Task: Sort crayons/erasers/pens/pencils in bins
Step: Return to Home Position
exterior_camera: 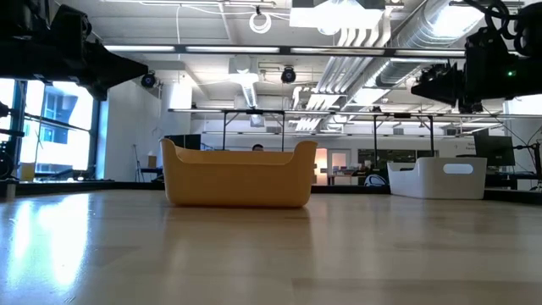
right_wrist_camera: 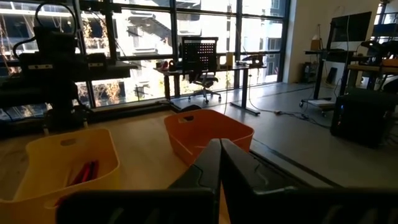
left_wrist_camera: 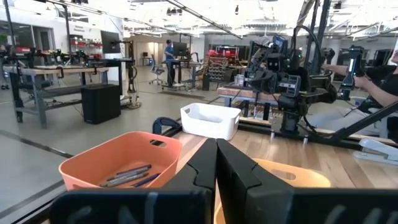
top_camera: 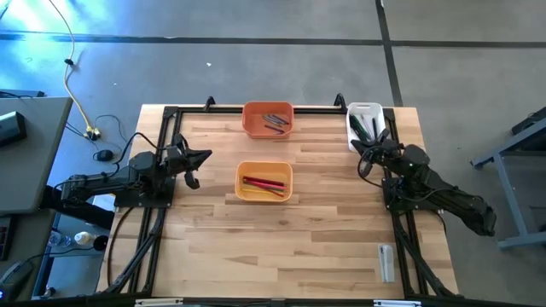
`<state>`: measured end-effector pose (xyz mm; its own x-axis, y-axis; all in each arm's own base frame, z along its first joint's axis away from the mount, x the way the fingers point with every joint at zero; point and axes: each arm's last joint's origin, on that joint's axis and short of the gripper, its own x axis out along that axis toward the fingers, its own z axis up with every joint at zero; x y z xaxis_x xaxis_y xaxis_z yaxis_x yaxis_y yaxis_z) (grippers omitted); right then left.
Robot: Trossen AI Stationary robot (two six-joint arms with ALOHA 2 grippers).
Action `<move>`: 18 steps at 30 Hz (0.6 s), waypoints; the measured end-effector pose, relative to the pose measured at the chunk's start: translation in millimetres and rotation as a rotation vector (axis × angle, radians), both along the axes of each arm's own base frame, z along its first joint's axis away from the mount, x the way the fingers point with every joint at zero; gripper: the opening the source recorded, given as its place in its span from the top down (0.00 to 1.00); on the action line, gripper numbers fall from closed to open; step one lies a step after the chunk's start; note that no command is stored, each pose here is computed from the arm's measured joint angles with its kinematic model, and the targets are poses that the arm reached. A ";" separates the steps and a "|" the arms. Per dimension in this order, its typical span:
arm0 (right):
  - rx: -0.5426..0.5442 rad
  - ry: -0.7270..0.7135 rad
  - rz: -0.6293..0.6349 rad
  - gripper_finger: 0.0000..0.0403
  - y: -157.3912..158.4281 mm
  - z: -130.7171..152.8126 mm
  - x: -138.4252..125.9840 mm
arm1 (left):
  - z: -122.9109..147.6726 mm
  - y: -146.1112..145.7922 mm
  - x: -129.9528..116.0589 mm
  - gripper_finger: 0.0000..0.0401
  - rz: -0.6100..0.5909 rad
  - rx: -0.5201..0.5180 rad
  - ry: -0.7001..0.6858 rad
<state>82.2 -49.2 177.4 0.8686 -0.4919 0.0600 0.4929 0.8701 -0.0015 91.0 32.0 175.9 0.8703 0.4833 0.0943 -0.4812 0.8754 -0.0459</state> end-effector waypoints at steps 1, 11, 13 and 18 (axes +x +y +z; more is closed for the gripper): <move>0.003 0.005 0.000 1.00 0.0 -0.5 0.0 | 0.0 0.0 0.0 1.00 0.000 0.000 0.000; 0.026 0.043 0.000 1.00 -0.1 -4.9 0.1 | 0.0 0.0 0.0 1.00 0.000 0.000 0.000; 0.028 0.047 0.000 1.00 -0.1 -5.3 0.1 | 0.1 0.0 0.0 1.00 0.000 0.000 -0.001; 0.031 0.051 0.000 1.00 -0.1 -5.8 0.1 | 0.0 0.0 0.0 1.00 0.000 0.000 -0.001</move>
